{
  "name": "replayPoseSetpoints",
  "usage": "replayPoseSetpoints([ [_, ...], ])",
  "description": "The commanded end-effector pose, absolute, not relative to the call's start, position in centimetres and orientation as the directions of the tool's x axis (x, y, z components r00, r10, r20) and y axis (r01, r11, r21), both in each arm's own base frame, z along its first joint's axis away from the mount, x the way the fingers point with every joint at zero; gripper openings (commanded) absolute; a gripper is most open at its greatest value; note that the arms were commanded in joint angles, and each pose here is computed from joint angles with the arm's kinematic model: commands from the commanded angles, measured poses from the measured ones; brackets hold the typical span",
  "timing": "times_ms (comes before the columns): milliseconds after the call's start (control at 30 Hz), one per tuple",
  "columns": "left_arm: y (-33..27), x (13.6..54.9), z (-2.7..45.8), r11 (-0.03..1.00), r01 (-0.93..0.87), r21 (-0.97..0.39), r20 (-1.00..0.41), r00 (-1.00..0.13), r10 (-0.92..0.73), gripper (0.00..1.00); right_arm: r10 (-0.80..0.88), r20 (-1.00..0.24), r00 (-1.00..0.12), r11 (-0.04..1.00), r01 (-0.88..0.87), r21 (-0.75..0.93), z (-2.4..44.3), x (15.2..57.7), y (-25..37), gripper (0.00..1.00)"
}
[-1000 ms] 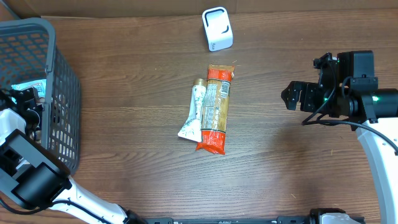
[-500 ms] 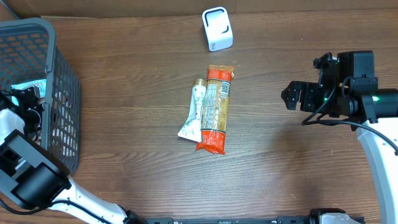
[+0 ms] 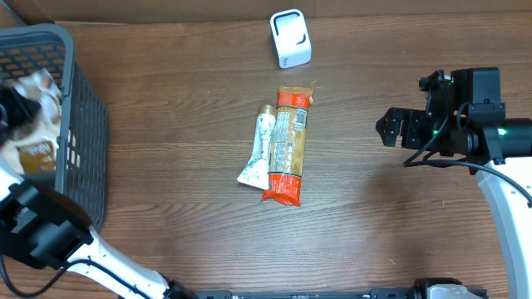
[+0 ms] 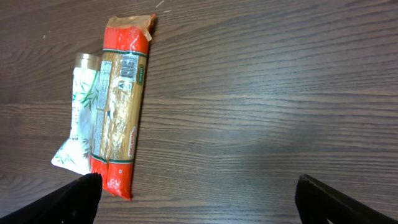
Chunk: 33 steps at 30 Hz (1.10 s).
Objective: Scan the item barcode
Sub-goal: 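Reach into the basket and grasp the brown snack bag with the left gripper, then place the brown snack bag left of the white tube and release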
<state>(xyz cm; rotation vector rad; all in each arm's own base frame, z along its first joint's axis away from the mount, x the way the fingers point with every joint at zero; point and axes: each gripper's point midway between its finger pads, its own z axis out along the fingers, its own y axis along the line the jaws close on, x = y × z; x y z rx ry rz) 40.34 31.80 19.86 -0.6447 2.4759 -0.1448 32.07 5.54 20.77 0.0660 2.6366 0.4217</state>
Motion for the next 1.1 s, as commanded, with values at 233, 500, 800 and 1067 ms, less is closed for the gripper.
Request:
replayPoseSetpoints([
  [233,23.6,41.1,39.4,0.876,-0.111,-0.469,-0.731,-0.509,-0.456,0.04,0.117,-0.464,-0.878,0.953,-0.033,0.303,21.6,32.5,5.6,1.0],
  [500,15.2,39.7,42.8,0.794,0.075,-0.603,-0.682,-0.565,-0.464,0.05,0.117,-0.465,-0.878,0.952,-0.033,0.303,21.6,32.5,5.6,1.0],
  [800,4.8,43.1,37.9,0.82,0.137,-0.555,-0.589,-0.761,-0.271,0.04,0.117,-0.464,-0.878,0.953,-0.033,0.303,21.6,32.5,5.6,1.0],
  [1067,-4.7,43.4,25.3,0.927,0.069,-0.37,-0.267,-0.963,-0.035,0.04,0.117,-0.463,-0.878,0.953,-0.033,0.302,21.6,32.5,5.6,1.0],
])
